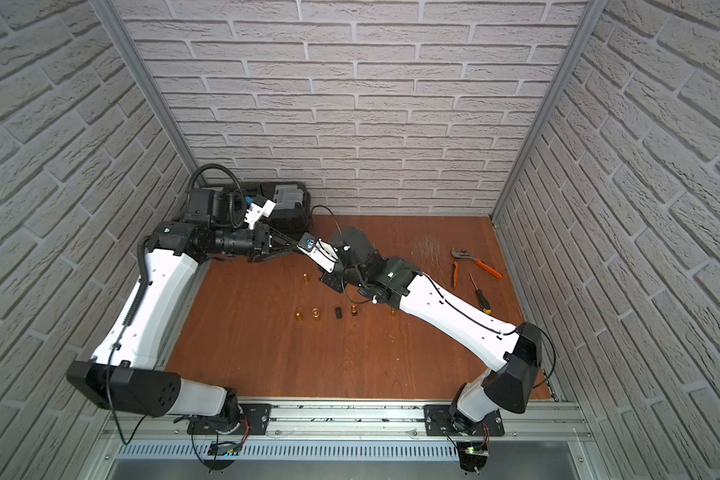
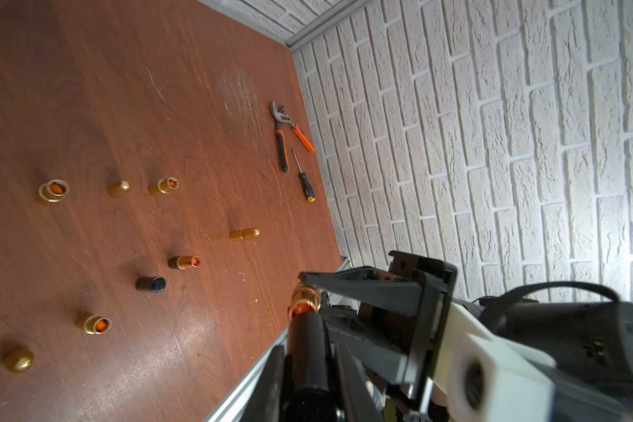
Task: Open the lipstick cap
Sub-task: Open the cover of the lipstick, then place the cover at the center of the board.
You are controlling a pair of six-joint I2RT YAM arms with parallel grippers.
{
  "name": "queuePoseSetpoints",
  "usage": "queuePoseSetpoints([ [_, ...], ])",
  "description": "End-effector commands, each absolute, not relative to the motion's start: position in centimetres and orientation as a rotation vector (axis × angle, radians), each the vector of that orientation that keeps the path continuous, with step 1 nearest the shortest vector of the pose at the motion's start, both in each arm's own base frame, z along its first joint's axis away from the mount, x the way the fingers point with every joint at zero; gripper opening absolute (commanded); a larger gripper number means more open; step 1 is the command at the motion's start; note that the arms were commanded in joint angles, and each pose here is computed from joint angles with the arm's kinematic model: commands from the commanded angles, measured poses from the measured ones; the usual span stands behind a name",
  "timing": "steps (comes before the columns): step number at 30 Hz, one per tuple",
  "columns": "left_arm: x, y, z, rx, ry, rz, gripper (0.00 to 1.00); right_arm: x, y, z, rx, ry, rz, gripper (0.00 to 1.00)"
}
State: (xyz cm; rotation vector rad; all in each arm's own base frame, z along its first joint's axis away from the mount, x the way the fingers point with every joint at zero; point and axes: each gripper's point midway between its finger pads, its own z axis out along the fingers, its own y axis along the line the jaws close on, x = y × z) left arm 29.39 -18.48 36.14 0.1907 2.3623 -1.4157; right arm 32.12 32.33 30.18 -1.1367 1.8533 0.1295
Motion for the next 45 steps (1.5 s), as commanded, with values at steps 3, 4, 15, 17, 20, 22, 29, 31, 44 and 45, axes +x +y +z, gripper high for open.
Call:
queuePoseSetpoints([
  [3,29.2,-17.8,37.4,0.203,2.302,-1.418,0.08,32.4,30.2,31.4,-1.065,1.858,0.051,0.04],
  [4,29.5,-17.8,37.2,0.193,2.304,-1.414,0.08,32.4,30.0,31.6,-1.06,1.858,0.047,0.04],
  [15,35.1,-23.4,30.0,0.357,2.452,-0.889,0.09,29.4,24.8,36.5,-0.923,1.826,0.014,0.04],
  [17,36.3,-25.9,28.8,0.423,2.437,-0.809,0.09,28.5,23.6,37.6,-0.885,1.818,0.033,0.04],
  [20,38.1,-29.5,26.3,0.53,2.432,-0.65,0.09,27.1,22.2,38.7,-0.846,1.803,0.068,0.05],
  [22,38.9,-31.8,24.5,0.61,2.438,-0.547,0.1,26.4,21.2,39.1,-0.831,1.803,0.066,0.05],
  [29,39.8,-38.8,18.7,0.843,2.437,-0.374,0.11,25.0,19.1,39.3,-0.806,1.803,0.051,0.05],
  [31,40.1,-39.9,17.1,0.869,2.44,-0.341,0.11,24.8,18.7,39.3,-0.804,1.799,0.044,0.06],
  [44,40.3,-42.1,9.7,0.965,2.483,-0.282,0.12,24.9,18.8,38.1,-0.818,1.816,0.033,0.06],
  [45,40.3,-42.2,9.3,0.969,2.483,-0.284,0.12,25.0,18.9,37.9,-0.82,1.82,0.033,0.06],
])
